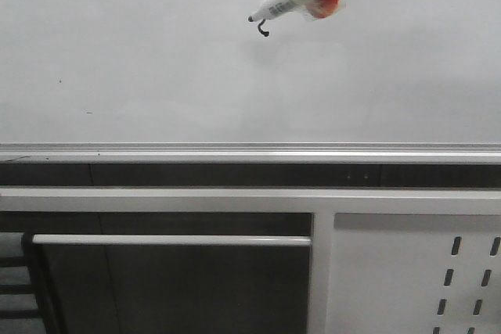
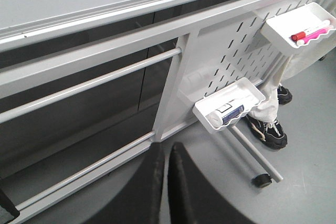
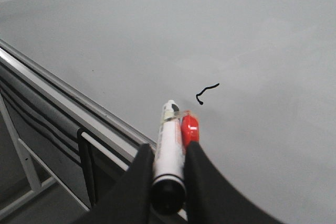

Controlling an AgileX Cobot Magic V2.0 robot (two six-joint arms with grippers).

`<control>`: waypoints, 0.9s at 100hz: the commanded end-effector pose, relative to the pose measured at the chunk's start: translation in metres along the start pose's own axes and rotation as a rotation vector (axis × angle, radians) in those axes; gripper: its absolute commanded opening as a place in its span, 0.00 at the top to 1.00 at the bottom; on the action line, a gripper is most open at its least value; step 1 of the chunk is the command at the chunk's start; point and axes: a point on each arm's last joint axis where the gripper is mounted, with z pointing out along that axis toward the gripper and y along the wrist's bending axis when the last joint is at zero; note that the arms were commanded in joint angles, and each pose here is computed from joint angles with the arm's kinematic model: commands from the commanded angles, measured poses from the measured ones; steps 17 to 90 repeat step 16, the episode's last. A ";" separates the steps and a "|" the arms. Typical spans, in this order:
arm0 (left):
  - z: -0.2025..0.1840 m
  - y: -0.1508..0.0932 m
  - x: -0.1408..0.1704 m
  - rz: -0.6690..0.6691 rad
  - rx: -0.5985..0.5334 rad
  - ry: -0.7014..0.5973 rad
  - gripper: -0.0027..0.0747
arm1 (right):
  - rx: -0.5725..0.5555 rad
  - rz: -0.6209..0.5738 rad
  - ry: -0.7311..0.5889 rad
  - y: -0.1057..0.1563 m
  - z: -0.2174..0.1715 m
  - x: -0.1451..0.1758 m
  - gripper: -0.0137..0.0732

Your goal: Write number 1 on whiteboard

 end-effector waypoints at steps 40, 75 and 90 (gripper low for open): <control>-0.001 -0.002 -0.010 -0.024 0.005 -0.033 0.99 | 0.018 -0.016 -0.055 -0.003 -0.003 -0.013 0.90; -0.001 -0.002 -0.010 -0.024 0.005 -0.033 0.99 | 0.018 -0.016 -0.055 -0.003 -0.003 -0.013 0.90; -0.001 -0.002 -0.010 -0.024 0.005 -0.033 0.99 | 0.018 -0.016 -0.055 -0.003 -0.003 -0.013 0.90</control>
